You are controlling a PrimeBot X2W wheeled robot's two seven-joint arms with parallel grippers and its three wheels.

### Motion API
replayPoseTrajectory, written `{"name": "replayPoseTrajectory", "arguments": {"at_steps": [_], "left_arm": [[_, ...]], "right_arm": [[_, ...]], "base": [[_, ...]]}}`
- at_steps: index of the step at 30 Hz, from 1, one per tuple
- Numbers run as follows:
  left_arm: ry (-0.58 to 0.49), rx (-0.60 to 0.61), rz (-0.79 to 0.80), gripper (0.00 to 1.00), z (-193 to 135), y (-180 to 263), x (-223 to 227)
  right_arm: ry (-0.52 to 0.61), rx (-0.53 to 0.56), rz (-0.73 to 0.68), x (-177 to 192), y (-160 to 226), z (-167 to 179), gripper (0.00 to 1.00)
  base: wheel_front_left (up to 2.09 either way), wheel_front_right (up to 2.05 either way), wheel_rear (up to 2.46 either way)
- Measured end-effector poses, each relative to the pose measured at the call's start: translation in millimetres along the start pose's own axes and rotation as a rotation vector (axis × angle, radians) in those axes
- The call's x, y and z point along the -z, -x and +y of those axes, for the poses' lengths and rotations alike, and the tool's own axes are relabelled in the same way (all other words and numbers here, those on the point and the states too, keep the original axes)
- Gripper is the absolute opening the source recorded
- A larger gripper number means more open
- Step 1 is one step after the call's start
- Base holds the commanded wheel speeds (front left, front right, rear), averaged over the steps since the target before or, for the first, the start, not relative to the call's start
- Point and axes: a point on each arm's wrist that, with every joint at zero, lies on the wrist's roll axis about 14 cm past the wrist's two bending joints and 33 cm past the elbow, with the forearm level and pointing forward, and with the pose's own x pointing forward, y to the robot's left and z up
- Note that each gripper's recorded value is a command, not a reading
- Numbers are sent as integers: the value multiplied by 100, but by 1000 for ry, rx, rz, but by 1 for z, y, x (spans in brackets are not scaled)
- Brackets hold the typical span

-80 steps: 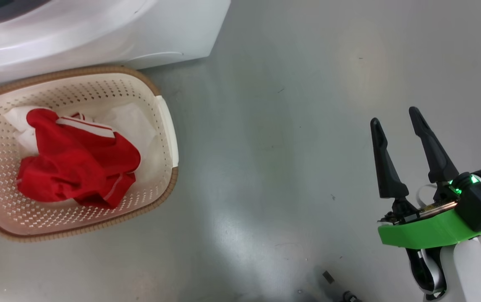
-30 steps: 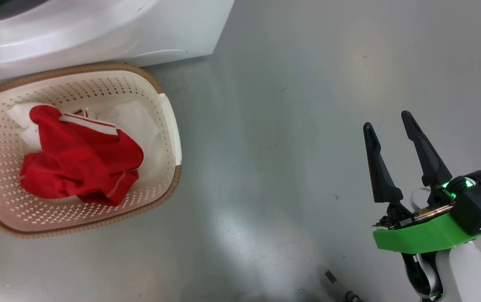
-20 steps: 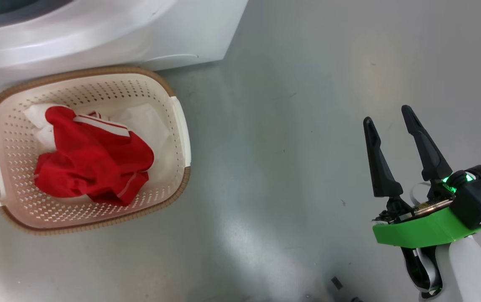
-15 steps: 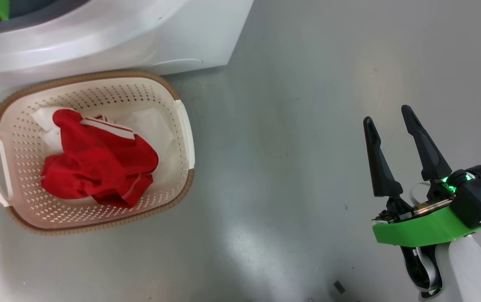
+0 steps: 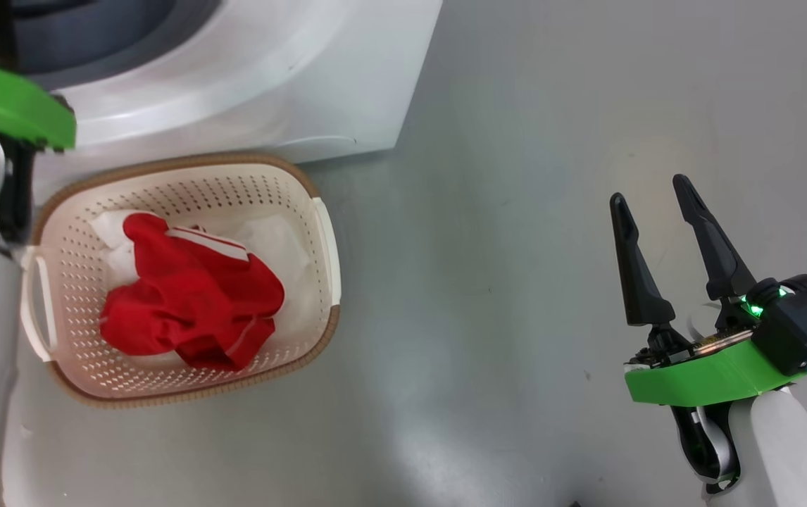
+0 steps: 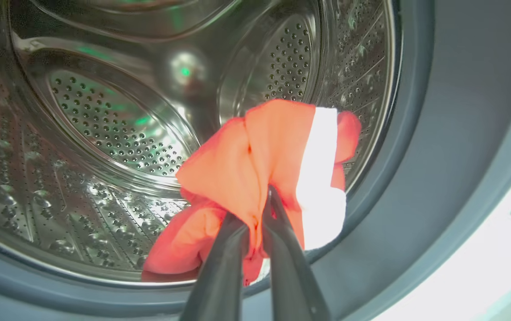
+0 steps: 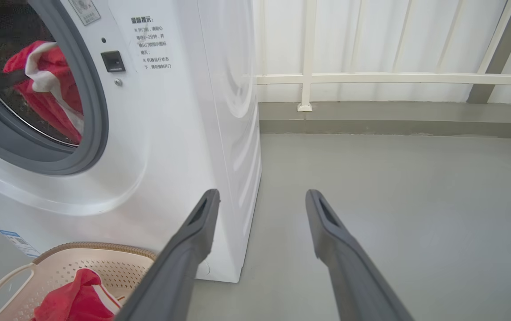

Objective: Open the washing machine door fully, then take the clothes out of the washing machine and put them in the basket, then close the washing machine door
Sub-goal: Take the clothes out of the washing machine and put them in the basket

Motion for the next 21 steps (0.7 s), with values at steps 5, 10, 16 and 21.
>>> {"name": "replayPoseTrajectory", "arguments": {"at_steps": [5, 10, 16, 21], "left_arm": [[-6, -5, -14, 0, -1, 25, -5], [20, -22, -30, 0, -4, 50, -12], [3, -36, -37, 0, -3, 77, -21], [-12, -48, -41, 0, -6, 99, -27]], "right_arm": [[-4, -6, -29, -12, 2, 3, 100], [-9, -17, -55, -23, 6, 8, 100], [-17, -36, -77, -34, 14, 15, 100], [-21, -42, -95, -42, 23, 19, 100]], "base": [[0, 0, 0], [0, 0, 0], [0, 0, 0], [0, 0, 0]]}}
